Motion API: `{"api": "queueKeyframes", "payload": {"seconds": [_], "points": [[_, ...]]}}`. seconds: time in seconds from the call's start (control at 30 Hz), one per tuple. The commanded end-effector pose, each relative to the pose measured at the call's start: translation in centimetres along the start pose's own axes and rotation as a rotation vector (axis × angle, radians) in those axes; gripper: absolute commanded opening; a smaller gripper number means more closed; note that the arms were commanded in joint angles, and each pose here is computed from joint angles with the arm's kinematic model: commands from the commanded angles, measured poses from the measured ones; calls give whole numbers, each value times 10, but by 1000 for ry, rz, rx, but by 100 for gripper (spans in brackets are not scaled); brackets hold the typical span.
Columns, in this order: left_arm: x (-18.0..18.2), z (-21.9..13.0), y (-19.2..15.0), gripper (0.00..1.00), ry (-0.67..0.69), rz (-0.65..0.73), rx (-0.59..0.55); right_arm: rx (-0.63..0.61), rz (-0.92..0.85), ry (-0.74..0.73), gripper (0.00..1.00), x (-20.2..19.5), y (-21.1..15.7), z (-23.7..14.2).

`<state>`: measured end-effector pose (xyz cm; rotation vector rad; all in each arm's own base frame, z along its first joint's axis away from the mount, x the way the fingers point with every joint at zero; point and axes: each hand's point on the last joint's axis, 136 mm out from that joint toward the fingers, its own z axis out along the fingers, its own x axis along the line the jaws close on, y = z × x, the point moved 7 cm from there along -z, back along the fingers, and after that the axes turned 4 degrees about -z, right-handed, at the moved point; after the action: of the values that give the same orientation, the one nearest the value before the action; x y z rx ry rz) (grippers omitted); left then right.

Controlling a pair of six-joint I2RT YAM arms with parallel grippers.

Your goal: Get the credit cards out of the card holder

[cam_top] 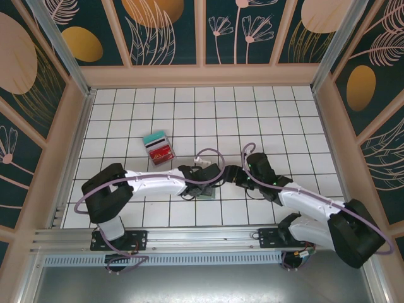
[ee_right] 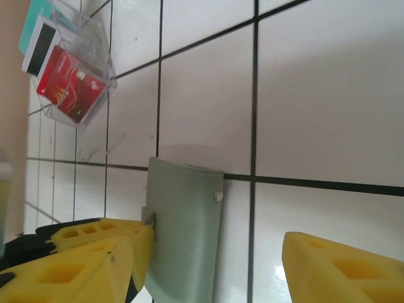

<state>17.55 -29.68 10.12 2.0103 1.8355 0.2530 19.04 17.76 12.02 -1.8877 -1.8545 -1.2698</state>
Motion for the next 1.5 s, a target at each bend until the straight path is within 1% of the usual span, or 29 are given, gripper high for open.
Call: {"api": "queueKeyframes", "payload": {"seconds": [0.0,0.1,0.17,0.2,0.27,0.4,0.47,0.6,0.67,0.7,0.73,0.83,0.93,1.03,1.27,1.37,1.47], "points": [[-4,-11,5,0,-95,-67,-27,41,5,138,63,14,-2,7],[1,-10,1,0,-102,-73,-23,99,14,180,60,16,-5,17],[1,-12,1,0,-114,-76,-28,147,26,187,59,15,-8,27],[0,-12,1,0,-120,-78,-29,172,31,191,55,14,-9,31],[0,-12,1,0,-132,-77,-27,209,36,193,54,14,-13,39],[1,-15,0,0,-152,-82,-34,237,22,201,54,18,-16,50],[1,-17,1,0,-161,-88,-41,246,19,197,52,19,-16,54],[2,-22,2,0,-170,-94,-49,256,24,194,30,18,-17,57],[4,-25,3,0,-170,-98,-59,252,23,166,8,16,-16,58],[5,-27,4,0,-163,-102,-65,250,23,147,2,14,-16,58],[8,-28,4,0,-148,-107,-72,246,22,129,0,12,-15,57],[20,-32,6,0,-100,-134,-81,232,29,108,0,7,-14,54],[38,-35,7,0,-52,-191,-85,229,38,96,0,2,-15,53],[49,-38,8,0,-39,-234,-94,225,39,97,0,2,-14,51],[67,-48,14,0,4,-284,-128,207,53,81,0,-4,-14,48],[60,-51,19,0,-44,-261,-140,204,51,94,0,-1,-13,47],[40,-50,21,0,-171,-204,-110,202,40,105,0,3,-10,47]]}}
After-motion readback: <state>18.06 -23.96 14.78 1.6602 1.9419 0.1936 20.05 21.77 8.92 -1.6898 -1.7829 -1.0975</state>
